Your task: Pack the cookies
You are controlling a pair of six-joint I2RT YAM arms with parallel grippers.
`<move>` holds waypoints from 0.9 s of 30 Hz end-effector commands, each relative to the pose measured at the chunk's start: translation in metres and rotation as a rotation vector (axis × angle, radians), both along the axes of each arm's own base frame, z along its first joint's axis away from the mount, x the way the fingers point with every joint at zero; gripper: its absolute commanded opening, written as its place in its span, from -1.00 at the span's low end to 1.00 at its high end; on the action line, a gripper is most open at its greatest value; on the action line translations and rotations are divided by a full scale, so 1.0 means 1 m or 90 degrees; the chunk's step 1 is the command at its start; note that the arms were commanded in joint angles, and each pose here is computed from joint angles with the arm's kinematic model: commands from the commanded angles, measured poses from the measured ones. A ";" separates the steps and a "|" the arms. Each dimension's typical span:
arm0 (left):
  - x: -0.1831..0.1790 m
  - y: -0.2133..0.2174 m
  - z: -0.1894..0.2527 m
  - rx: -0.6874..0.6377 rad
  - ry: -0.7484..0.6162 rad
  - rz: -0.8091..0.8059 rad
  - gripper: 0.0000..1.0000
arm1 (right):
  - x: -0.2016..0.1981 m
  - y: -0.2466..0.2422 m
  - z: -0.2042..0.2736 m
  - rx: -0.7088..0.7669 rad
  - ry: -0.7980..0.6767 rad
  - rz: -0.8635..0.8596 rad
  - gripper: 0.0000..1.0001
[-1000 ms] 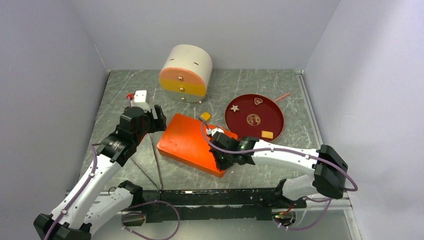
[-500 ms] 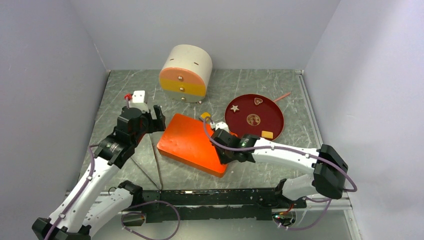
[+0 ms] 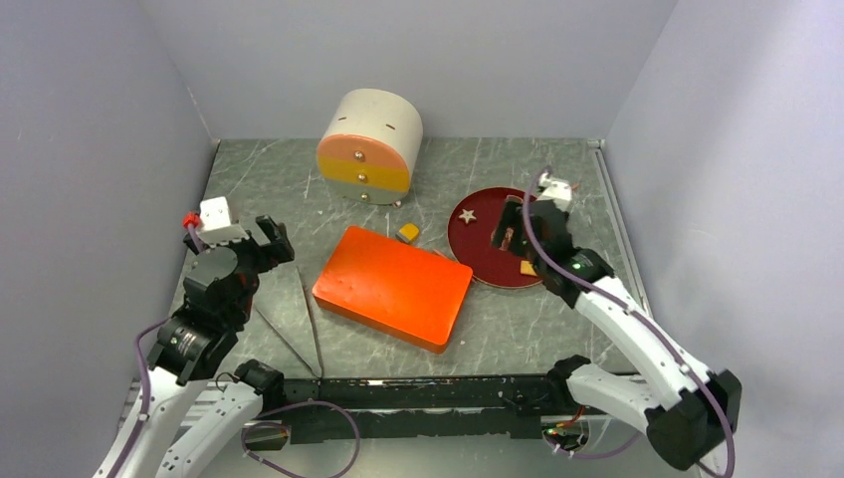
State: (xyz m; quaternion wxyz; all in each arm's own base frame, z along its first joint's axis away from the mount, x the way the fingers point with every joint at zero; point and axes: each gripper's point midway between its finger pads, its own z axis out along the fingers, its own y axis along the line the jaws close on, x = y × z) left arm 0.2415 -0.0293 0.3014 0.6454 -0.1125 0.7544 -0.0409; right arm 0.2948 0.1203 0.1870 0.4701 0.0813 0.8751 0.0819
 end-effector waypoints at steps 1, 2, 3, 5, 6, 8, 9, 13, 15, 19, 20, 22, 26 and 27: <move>-0.010 0.029 0.004 0.000 -0.023 0.091 0.93 | 0.005 -0.062 0.055 -0.041 -0.122 -0.129 0.71; -0.013 0.034 0.009 0.002 -0.034 0.105 0.93 | 0.002 -0.073 0.065 -0.046 -0.142 -0.152 0.74; -0.016 0.039 0.013 0.006 -0.044 0.119 0.93 | -0.002 -0.082 0.075 -0.055 -0.160 -0.171 0.79; -0.021 0.049 0.022 0.017 -0.064 0.140 0.93 | -0.011 -0.097 0.096 -0.065 -0.199 -0.204 0.97; -0.025 0.053 0.029 0.019 -0.076 0.150 0.93 | -0.015 -0.104 0.106 -0.069 -0.218 -0.217 0.99; -0.029 0.059 0.040 0.026 -0.093 0.163 0.93 | -0.025 -0.116 0.126 -0.069 -0.258 -0.238 1.00; -0.032 0.063 0.046 0.028 -0.103 0.171 0.93 | -0.030 -0.119 0.135 -0.065 -0.277 -0.244 1.00; -0.043 0.077 0.074 0.022 -0.153 0.206 0.93 | -0.048 -0.134 0.159 -0.035 -0.337 -0.279 1.00; -0.047 0.082 0.085 0.017 -0.179 0.219 0.93 | -0.053 -0.136 0.164 -0.040 -0.351 -0.273 1.00; -0.050 0.084 0.098 0.003 -0.212 0.227 0.93 | -0.059 -0.140 0.168 -0.046 -0.359 -0.273 1.00; -0.050 0.084 0.099 0.000 -0.216 0.227 0.93 | -0.059 -0.139 0.167 -0.046 -0.359 -0.267 1.00; -0.047 0.083 0.098 -0.006 -0.217 0.228 0.93 | -0.058 -0.135 0.166 -0.045 -0.363 -0.250 1.00; -0.037 0.075 0.091 -0.011 -0.206 0.216 0.93 | -0.057 -0.134 0.160 -0.040 -0.361 -0.251 1.00; -0.034 0.073 0.090 -0.012 -0.203 0.212 0.93 | -0.057 -0.134 0.160 -0.037 -0.364 -0.250 1.00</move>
